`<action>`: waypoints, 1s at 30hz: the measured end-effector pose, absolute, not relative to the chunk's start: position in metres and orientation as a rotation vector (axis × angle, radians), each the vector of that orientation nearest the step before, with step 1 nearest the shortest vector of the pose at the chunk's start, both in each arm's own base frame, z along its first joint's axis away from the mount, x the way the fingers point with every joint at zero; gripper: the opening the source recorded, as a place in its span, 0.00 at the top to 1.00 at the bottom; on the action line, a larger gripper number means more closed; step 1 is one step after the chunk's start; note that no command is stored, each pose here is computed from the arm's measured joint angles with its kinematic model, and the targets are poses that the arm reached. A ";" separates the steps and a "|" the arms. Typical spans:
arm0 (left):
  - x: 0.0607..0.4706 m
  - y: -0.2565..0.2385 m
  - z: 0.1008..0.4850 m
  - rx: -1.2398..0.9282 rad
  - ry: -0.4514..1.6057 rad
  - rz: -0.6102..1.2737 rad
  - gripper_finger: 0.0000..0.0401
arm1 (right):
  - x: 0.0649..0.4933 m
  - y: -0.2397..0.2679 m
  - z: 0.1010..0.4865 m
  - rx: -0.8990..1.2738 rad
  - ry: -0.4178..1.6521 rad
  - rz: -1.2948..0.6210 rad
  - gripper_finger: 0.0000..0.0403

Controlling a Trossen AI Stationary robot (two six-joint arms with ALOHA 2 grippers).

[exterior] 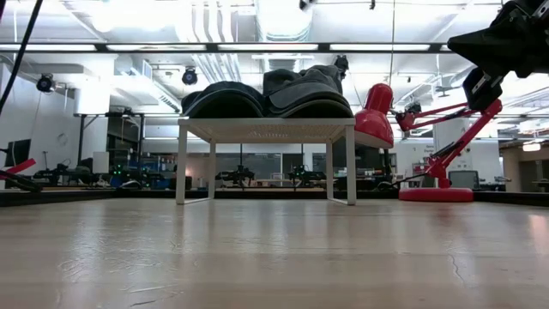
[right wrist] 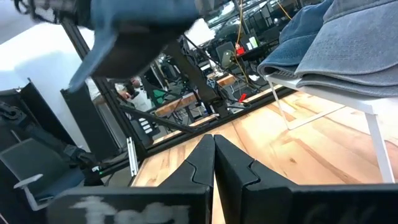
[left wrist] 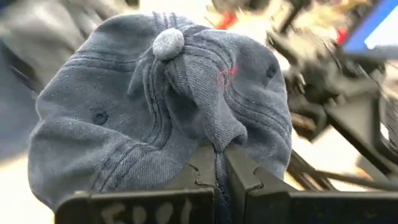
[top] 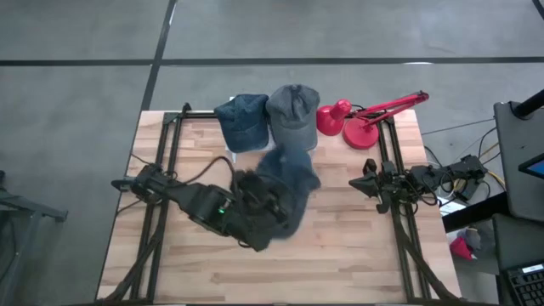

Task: Pick & Place hat
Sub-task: Put the blue cap on the shelf

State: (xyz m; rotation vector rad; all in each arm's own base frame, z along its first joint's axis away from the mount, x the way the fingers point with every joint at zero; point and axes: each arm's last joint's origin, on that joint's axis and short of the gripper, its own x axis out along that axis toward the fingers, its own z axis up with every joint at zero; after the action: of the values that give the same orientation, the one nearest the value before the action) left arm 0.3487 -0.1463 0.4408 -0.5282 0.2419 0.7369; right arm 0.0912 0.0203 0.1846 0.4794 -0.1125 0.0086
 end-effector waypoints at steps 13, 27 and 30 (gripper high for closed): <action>0.302 -0.065 0.468 -0.403 0.097 1.032 0.99 | 0.091 0.020 0.184 0.477 -0.103 0.005 0.98; 0.300 0.034 0.446 -0.370 0.170 1.334 0.99 | 0.091 0.020 0.183 0.475 -0.092 0.001 0.98; 0.299 0.052 0.440 -0.384 0.216 1.364 0.99 | 0.091 0.020 0.183 0.476 -0.092 0.001 0.98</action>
State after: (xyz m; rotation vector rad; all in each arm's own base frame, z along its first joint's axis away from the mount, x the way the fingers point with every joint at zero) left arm 0.2994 0.0519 0.4395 -0.3840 0.2165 1.3639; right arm 0.0914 0.0203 0.1825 0.4755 -0.0923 0.0010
